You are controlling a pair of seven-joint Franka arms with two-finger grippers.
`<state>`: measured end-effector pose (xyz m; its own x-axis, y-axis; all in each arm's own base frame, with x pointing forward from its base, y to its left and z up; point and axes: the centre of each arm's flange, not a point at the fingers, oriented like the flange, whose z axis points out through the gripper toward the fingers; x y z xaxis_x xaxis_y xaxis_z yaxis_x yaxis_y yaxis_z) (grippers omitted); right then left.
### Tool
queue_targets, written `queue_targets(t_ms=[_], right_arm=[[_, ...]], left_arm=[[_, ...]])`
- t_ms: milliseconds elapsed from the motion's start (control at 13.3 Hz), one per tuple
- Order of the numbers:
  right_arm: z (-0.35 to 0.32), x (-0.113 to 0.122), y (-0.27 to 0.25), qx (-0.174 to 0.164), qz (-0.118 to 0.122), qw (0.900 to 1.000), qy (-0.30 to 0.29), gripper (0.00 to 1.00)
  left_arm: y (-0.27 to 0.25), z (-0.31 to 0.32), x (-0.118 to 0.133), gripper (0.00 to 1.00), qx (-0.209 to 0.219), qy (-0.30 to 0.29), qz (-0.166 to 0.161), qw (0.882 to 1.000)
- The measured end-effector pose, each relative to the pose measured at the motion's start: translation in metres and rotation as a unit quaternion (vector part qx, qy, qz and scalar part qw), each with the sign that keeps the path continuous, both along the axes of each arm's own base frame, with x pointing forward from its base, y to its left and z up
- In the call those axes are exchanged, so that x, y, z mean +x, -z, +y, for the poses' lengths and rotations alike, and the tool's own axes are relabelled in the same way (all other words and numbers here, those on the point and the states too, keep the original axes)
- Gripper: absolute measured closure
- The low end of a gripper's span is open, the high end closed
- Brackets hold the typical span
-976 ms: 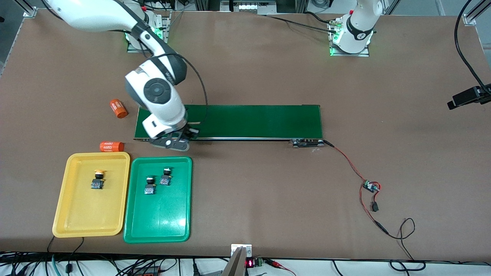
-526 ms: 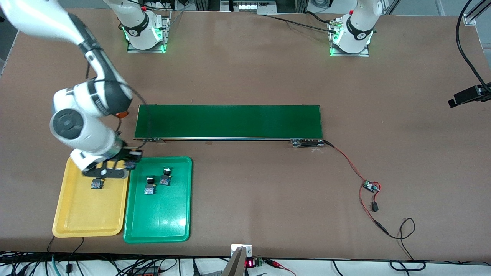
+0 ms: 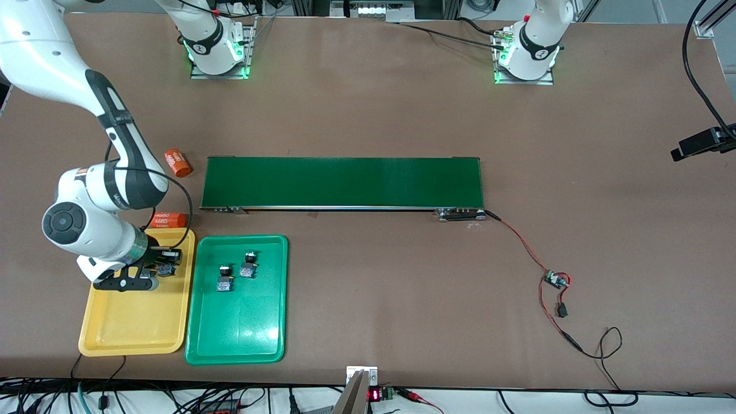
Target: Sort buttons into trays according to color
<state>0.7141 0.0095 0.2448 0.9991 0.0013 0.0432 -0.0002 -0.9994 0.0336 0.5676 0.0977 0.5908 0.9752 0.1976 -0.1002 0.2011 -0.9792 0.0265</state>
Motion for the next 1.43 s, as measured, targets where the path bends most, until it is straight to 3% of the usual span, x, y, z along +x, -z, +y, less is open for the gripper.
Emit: queue_targets(t_ms=[451, 676, 1127, 1427], right_arm=[[-0.017, 0.002, 0.022, -0.001, 0.000, 1.000, -0.003, 0.60], [-0.016, 0.002, 0.023, -0.001, 0.001, 1.000, -0.004, 0.53], [-0.016, 0.004, 0.021, 0.000, -0.002, 1.000, -0.003, 0.01], [-0.015, 0.010, -0.014, -0.004, -0.010, 1.000, 0.000, 0.00]], left_arm=[[-0.001, -0.003, 0.000, 0.00, 0.000, 0.003, -0.001, 1.000], [-0.001, -0.004, 0.000, 0.00, 0.000, 0.004, -0.001, 1.000], [-0.001, -0.004, 0.000, 0.00, 0.000, 0.003, -0.001, 1.000], [-0.002, -0.009, 0.001, 0.00, 0.000, 0.008, -0.002, 1.000]])
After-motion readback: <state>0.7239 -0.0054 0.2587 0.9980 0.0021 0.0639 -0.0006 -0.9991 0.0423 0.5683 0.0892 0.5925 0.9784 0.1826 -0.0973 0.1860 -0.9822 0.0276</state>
